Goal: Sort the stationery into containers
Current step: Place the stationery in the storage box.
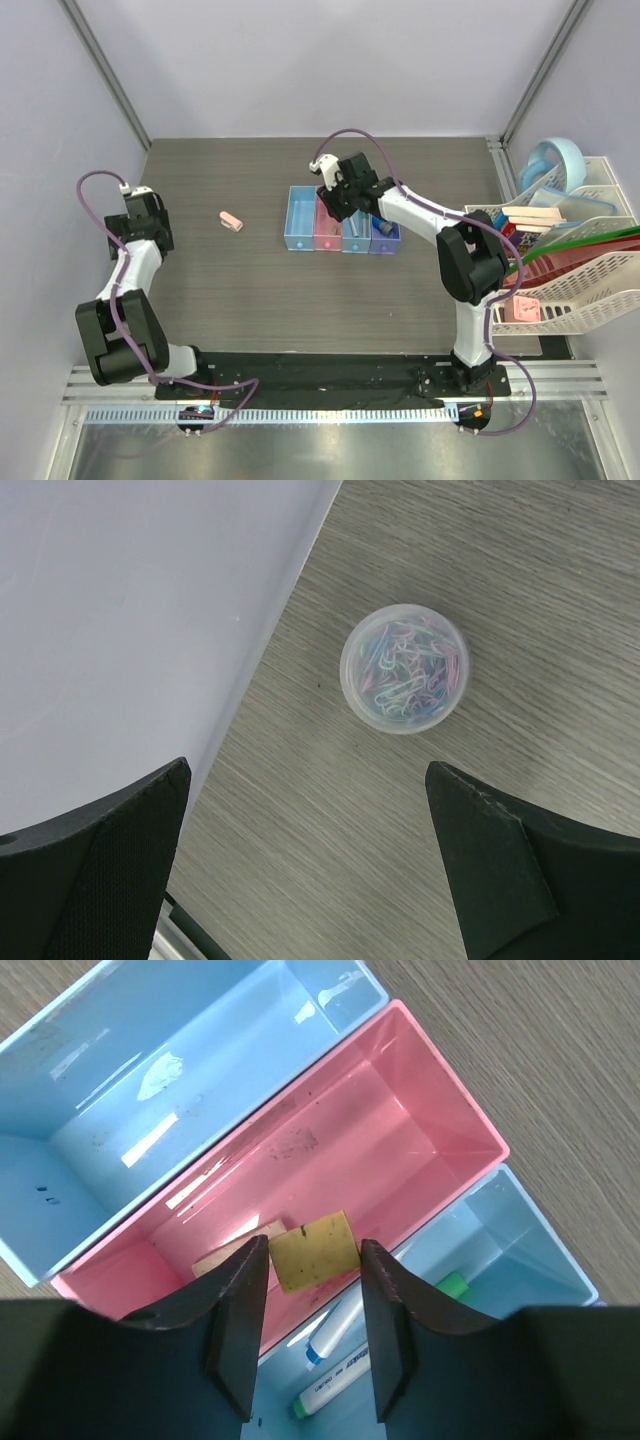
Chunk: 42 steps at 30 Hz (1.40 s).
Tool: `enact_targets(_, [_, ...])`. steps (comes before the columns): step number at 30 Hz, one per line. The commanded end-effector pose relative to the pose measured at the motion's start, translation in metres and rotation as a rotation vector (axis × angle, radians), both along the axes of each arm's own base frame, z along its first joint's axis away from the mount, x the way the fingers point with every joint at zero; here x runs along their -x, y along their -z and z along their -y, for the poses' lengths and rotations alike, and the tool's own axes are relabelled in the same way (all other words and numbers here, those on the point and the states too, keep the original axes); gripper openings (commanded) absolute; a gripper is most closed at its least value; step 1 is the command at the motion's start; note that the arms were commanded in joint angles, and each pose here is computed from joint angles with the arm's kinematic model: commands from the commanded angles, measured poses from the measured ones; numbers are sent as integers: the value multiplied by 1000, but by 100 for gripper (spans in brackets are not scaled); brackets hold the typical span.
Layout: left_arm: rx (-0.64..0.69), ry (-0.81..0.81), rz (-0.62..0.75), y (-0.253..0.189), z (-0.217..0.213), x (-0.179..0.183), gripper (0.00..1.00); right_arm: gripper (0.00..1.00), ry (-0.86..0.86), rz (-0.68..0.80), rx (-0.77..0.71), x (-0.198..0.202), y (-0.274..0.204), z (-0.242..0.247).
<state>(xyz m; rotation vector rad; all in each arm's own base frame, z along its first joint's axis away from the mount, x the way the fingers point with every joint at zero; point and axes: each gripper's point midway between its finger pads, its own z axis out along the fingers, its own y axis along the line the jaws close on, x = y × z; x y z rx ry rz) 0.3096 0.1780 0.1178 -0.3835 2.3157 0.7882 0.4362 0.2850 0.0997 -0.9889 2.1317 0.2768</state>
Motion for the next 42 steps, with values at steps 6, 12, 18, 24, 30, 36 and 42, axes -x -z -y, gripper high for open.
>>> enact_targets(6, [12,18,111,-13,-16,-35,100,53,-31,53,-71,-4,-29,-17])
enact_targets(12, [68,28,113,6,-20,-47,100,56,-33,54,-79,0,-37,-16])
enact_targets(18, [74,53,121,16,-23,-64,100,57,-37,49,-71,7,-38,-11])
enact_targets(24, [104,84,142,17,-20,-80,100,57,-35,54,-72,11,-42,-8])
enact_targets(30, [125,88,125,30,-18,-79,87,57,-31,61,-75,12,-46,-8])
enact_targets(36, [156,99,102,44,-15,-75,68,57,-32,65,-78,12,-48,-9])
enact_targets(42, [174,100,94,50,-15,-74,66,57,-31,69,-79,13,-51,-8])
